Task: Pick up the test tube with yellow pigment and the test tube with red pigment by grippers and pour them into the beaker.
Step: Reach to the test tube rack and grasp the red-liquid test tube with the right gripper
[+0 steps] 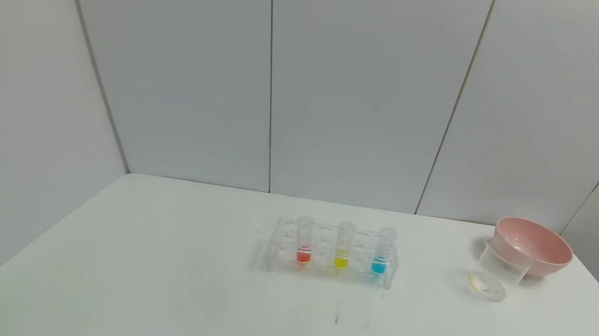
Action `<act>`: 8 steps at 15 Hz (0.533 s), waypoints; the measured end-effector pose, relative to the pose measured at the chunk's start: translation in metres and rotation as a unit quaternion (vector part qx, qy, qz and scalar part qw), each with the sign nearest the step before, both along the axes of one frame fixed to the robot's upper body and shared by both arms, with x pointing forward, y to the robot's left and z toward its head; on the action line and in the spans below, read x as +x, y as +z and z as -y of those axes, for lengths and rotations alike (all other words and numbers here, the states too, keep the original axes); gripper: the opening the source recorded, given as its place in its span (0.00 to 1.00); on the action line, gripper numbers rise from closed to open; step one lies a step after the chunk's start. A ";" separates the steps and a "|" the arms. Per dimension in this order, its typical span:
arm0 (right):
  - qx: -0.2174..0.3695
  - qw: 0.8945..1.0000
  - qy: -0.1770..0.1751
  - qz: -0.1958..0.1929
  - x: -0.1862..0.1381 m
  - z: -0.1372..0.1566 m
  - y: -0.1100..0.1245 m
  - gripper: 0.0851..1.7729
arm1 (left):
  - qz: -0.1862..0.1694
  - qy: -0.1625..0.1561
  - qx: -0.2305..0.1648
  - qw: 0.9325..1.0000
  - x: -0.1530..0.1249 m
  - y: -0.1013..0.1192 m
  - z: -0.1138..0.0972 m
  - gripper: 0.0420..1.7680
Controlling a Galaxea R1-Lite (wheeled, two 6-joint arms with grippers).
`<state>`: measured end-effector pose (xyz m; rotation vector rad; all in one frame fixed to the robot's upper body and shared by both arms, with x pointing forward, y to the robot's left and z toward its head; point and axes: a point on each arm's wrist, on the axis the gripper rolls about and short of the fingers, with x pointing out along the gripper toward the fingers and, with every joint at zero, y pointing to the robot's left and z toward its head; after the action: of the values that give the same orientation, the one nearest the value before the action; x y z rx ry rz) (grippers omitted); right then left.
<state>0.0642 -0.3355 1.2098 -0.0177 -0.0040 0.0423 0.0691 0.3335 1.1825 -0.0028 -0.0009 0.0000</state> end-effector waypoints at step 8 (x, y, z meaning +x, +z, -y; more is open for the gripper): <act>0.024 0.998 0.054 0.005 0.039 -0.002 0.107 0.96 | 0.000 0.000 0.000 1.000 0.000 0.000 0.000 1.00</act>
<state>0.1033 -0.3332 1.3171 0.0297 -0.0151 0.1507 0.0691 0.3335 1.1825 -0.0028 -0.0009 0.0000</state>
